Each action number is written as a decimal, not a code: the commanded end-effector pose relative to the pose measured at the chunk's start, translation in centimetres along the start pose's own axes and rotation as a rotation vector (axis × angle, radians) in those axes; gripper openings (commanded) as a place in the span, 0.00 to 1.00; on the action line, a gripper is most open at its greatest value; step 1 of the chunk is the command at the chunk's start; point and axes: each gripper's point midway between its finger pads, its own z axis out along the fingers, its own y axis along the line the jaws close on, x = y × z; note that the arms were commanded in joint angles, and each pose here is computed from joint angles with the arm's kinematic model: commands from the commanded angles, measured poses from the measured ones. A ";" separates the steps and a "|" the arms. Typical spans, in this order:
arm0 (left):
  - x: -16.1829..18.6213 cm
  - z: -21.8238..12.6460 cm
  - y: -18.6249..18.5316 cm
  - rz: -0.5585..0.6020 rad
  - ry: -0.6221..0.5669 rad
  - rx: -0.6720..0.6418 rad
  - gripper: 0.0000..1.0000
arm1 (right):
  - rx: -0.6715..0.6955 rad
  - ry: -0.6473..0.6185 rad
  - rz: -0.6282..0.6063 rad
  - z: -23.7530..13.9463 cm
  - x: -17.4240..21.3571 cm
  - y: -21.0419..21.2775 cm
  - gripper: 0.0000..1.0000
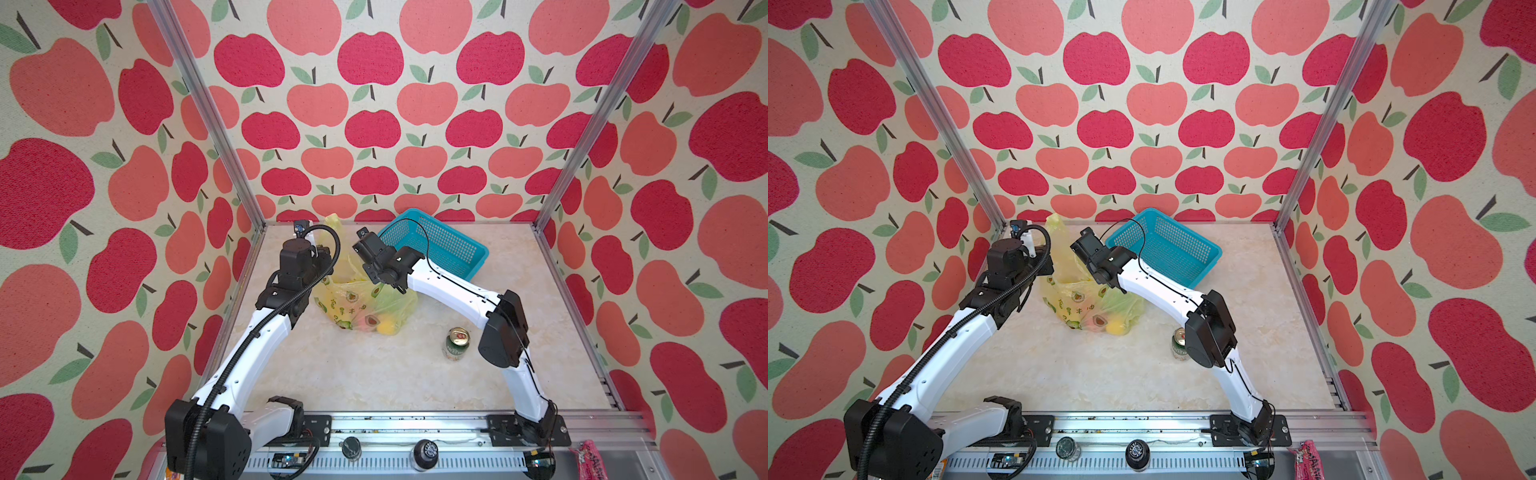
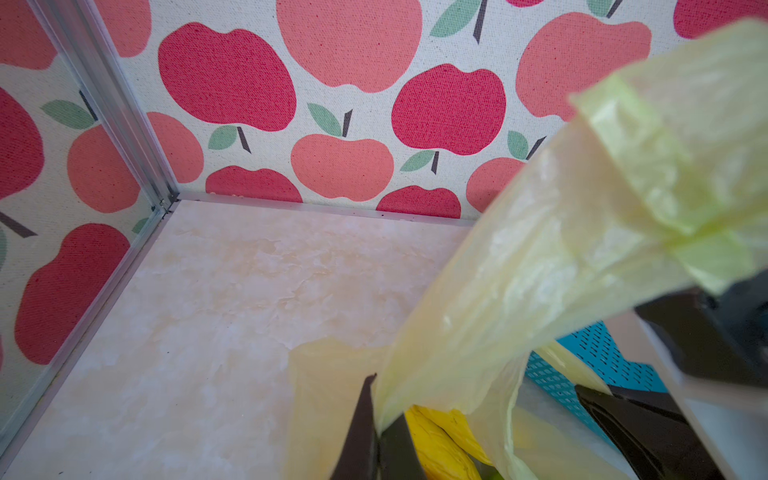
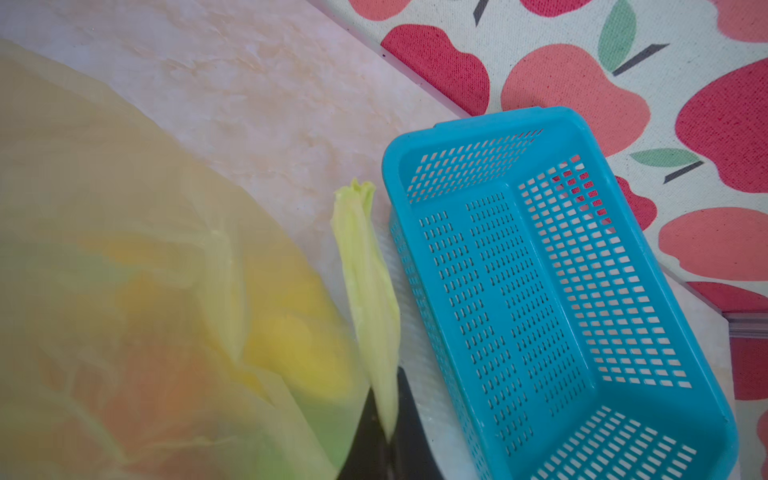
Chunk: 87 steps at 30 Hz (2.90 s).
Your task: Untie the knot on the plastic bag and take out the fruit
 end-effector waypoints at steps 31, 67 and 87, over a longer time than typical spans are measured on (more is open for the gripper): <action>-10.6 -9.0 11.6 -0.463 -0.128 -0.151 0.00 | -0.616 -0.957 0.161 -20.4 -18.2 0.4 0.00; -5.6 -21.6 6.3 -0.324 -0.071 -0.164 0.89 | -0.393 -0.491 0.281 -20.6 3.9 -0.8 0.86; -3.7 -12.5 -5.6 0.261 0.084 0.122 0.92 | -0.278 -0.441 0.156 -18.0 1.0 2.1 0.13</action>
